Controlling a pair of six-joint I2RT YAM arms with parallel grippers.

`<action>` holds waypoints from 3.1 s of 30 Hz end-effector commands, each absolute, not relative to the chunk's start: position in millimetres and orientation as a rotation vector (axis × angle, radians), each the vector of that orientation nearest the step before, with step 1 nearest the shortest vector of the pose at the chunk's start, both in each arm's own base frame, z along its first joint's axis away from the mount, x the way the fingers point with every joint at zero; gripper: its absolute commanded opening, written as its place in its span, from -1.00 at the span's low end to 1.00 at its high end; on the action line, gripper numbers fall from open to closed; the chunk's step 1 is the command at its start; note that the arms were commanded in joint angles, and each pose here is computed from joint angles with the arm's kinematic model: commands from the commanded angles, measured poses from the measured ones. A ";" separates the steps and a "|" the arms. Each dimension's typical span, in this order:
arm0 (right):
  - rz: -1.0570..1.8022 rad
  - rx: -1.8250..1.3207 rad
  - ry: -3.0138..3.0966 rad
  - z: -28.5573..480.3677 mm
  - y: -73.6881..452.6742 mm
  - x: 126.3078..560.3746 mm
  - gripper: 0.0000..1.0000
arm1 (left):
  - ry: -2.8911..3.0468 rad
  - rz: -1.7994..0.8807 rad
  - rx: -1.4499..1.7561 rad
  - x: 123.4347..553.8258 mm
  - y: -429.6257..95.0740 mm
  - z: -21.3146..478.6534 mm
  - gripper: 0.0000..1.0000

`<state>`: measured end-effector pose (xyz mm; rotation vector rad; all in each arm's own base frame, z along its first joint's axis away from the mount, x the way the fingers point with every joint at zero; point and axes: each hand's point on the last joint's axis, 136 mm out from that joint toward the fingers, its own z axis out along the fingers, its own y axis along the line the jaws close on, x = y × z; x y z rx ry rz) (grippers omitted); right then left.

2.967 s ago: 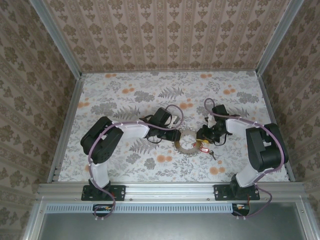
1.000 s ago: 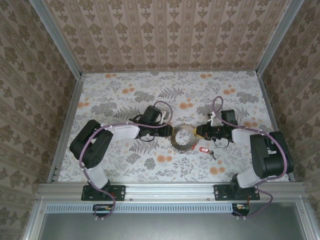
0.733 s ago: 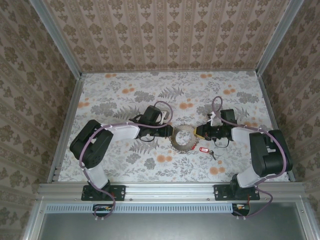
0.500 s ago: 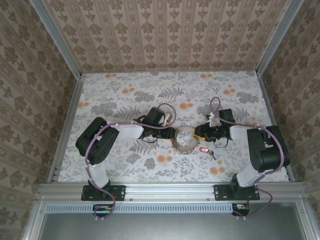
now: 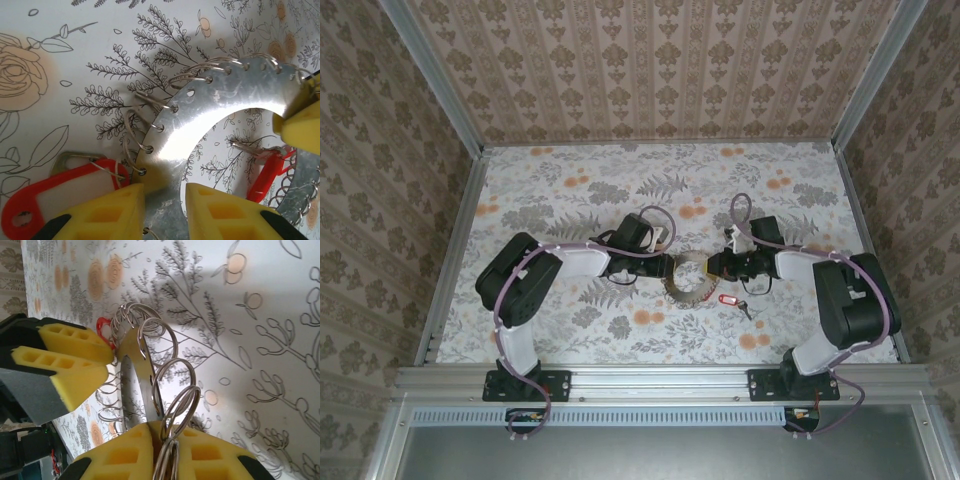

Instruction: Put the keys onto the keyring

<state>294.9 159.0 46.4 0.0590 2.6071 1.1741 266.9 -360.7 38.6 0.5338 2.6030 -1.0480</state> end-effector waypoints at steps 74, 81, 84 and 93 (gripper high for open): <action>0.693 -0.062 1.683 271.2 124.7 309.8 -0.36 | 1.707 -1.376 0.460 268.3 -291.0 365.9 -1.00; 0.643 -0.565 1.456 287.5 172.9 268.1 -0.54 | 1.703 -1.379 0.545 264.6 -297.6 377.9 -1.00; 0.530 -0.677 1.366 287.6 188.7 259.8 -0.62 | 1.706 -1.362 0.560 265.7 -298.3 379.8 -1.00; 0.388 -0.787 1.209 288.3 218.5 253.0 -0.68 | 1.727 -1.358 0.645 261.2 -303.3 383.4 -1.00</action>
